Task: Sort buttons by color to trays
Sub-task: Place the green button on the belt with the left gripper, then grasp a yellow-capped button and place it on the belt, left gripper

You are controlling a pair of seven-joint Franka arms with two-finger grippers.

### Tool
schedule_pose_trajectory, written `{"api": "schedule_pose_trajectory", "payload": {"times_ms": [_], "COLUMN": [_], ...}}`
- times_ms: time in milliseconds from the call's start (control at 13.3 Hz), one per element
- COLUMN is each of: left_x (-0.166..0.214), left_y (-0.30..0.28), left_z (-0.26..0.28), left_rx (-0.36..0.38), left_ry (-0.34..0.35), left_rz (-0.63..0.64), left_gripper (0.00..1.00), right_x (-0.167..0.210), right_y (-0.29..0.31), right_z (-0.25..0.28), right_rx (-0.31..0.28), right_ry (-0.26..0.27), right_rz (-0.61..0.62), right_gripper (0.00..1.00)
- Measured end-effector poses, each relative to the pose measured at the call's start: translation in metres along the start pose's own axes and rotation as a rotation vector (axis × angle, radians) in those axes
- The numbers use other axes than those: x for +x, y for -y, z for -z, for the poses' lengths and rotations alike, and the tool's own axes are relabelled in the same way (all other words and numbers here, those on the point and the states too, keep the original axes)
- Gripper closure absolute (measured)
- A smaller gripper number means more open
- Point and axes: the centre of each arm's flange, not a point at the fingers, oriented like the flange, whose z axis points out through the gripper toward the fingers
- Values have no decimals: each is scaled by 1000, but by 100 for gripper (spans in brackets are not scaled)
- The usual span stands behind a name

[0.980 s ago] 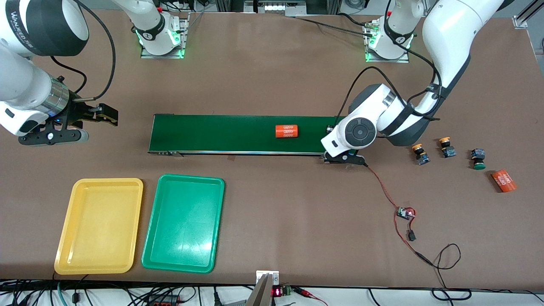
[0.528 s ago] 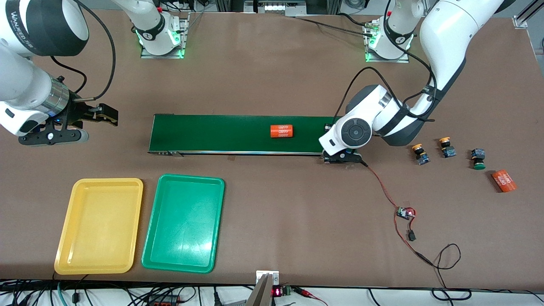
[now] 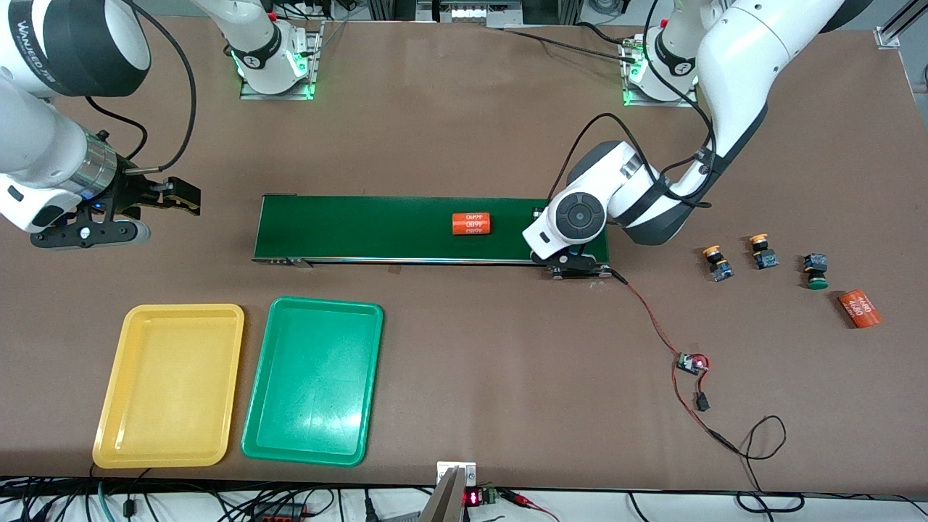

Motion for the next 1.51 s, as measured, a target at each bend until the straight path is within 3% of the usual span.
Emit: {"api": "schedule_pose_trajectory", "payload": {"times_ms": [226,377,603,980,1282,1508], "left_x": [9,17,32,71,89,95], "left_y": [13,45,127,294,340,360], "left_z": [21,66,121,77,9,-20], "left_rx": [-17,-16,-37,-88,-71,-13], "left_ry": [-25,-45,-68,20,118,122], "left_rz": [54,120,256,491,459,405], "left_gripper": [17,0,0,0,0,0], "right_x": [0,0,0,0,0,-8], "right_y": [-1,-1,-1,-1,1,6], "right_z": [0,-1,-1,-1,-1,-3], "right_rx": [0,0,0,0,7,36], "right_ry": [0,1,2,2,3,-2], "right_rz": [-1,-1,-1,-1,0,3], "right_gripper": [0,0,0,0,0,0]}}
